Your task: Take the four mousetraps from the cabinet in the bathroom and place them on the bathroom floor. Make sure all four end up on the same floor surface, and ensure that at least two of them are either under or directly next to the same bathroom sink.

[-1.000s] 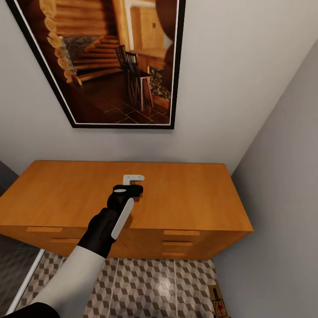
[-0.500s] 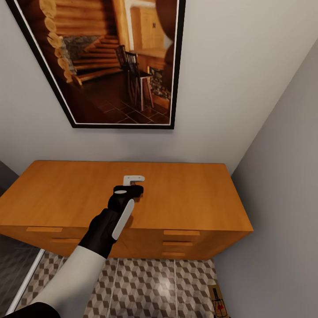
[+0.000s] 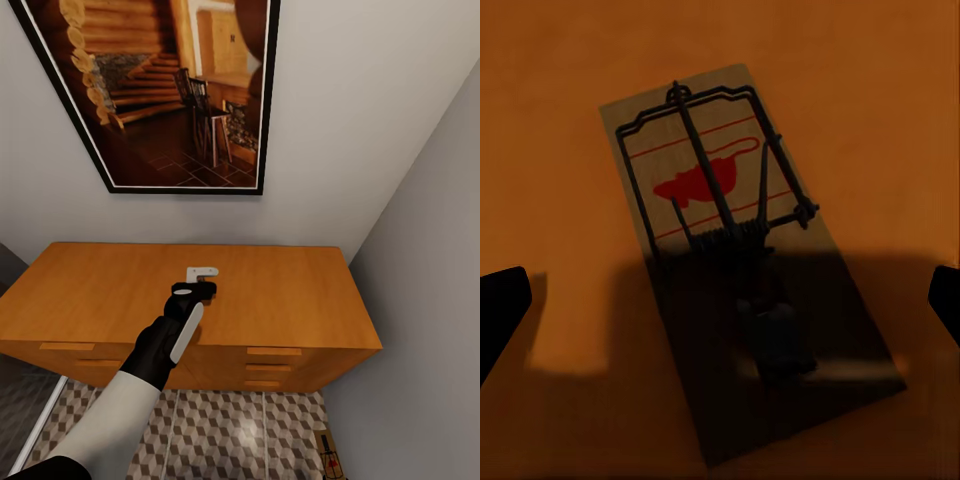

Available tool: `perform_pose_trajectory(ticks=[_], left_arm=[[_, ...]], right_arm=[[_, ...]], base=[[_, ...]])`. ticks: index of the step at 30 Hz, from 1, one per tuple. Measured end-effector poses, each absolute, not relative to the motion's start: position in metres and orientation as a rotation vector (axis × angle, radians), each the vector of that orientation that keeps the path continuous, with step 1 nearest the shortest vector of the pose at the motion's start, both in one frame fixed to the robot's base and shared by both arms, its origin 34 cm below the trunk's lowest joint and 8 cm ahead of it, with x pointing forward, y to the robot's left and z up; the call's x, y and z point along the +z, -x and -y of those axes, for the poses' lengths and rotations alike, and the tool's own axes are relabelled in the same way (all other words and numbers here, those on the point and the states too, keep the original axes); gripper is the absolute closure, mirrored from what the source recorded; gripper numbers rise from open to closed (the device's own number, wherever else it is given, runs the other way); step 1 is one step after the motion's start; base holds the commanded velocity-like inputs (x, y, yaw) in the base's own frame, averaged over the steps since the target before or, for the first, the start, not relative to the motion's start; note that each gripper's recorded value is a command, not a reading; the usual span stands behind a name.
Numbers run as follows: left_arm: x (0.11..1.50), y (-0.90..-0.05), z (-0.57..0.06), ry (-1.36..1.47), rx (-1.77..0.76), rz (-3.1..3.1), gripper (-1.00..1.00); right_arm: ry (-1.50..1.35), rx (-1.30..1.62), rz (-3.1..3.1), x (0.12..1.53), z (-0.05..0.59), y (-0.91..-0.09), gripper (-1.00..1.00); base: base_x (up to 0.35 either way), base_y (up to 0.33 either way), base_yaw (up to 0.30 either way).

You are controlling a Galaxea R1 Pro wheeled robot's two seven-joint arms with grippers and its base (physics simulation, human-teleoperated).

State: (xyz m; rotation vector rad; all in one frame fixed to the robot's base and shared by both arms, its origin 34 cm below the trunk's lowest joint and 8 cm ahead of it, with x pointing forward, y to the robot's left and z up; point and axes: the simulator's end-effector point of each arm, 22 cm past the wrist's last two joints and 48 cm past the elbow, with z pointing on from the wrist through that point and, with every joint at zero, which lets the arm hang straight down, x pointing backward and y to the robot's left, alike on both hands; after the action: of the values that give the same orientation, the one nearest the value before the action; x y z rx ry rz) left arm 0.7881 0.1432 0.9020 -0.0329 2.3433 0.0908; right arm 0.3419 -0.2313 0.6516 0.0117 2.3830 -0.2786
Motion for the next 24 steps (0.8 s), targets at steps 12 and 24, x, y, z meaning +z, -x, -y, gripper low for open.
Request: perform_pose_trajectory(ticks=[12,24], left_arm=[[0.8969,-0.7860,-0.1429,0.026,0.098,-2.353,-1.00],[0.8970,-0.7859,-0.1431,0.026,0.098,-2.353,-1.00]], right_arm=[[-0.012,-0.279,-2.383,0.6517,0.2313,-0.3419,1.00],[-0.012,-0.279,-2.382,0.6518,0.2313,-0.3419,1.00]], base=[[0.000,0.000,0.000],[0.000,0.000,0.000]])
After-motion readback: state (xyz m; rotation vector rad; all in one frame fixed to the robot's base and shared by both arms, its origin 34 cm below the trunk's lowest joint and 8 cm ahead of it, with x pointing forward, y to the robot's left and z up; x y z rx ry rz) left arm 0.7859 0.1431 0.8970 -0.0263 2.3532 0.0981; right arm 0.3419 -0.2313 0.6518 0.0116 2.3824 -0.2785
